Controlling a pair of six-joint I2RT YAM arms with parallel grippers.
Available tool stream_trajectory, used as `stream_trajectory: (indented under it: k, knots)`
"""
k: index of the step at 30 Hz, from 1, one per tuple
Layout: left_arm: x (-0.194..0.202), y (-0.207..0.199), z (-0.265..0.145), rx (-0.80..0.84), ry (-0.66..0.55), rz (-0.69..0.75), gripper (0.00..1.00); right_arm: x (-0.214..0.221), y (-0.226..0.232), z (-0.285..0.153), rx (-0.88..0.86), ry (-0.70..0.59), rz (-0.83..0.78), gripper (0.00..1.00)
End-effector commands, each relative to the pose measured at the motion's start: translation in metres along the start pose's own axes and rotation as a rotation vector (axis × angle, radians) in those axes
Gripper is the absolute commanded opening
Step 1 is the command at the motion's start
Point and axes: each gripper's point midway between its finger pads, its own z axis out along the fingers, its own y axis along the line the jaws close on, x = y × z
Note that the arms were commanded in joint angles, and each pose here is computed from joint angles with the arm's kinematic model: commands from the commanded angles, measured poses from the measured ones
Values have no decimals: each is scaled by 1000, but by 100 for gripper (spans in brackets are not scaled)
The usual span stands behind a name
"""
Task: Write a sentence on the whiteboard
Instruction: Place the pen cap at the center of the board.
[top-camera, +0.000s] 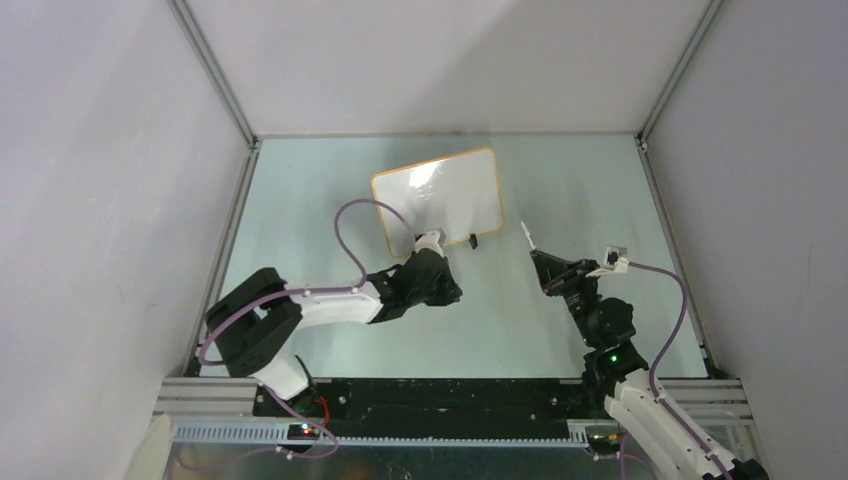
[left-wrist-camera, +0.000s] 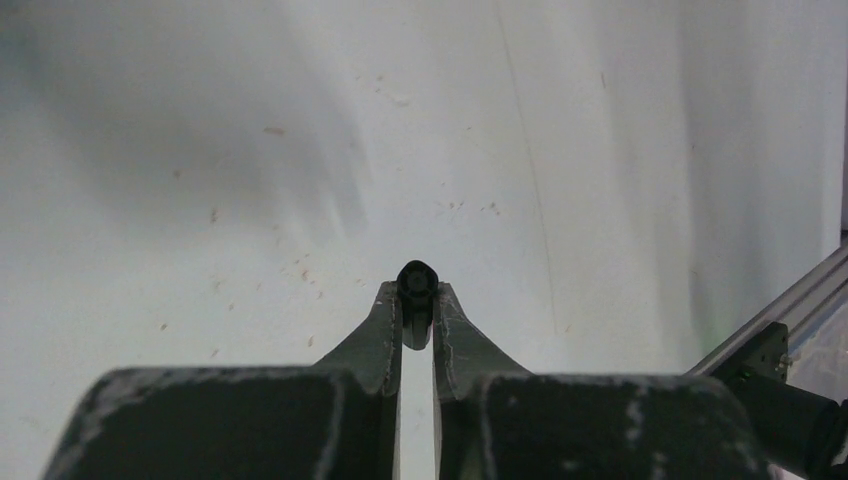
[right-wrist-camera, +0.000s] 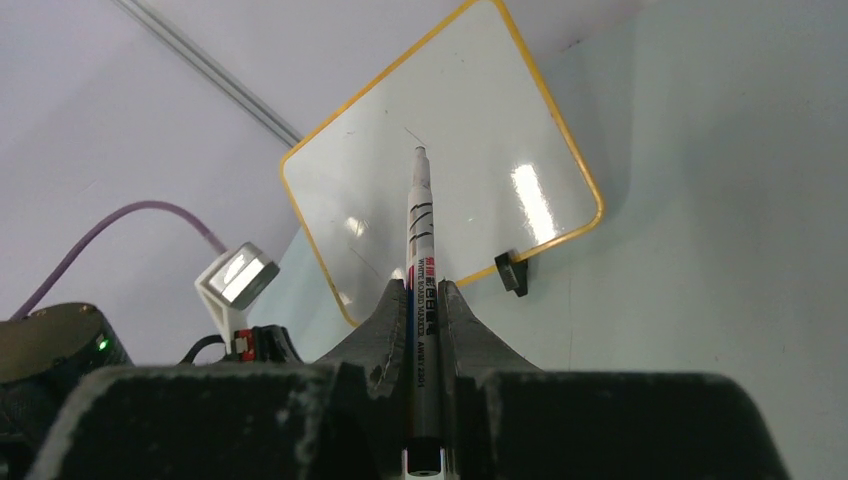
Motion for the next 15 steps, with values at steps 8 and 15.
stream_trajectory:
  k: [8, 15]
  knots:
    - [-14, -43, 18, 18, 51, 133, 13, -15, 16, 3, -55, -38, -14, 0]
    - [-9, -85, 61, -6, 210, 233, 11, -19, 16, 1, -52, -53, -24, 0]
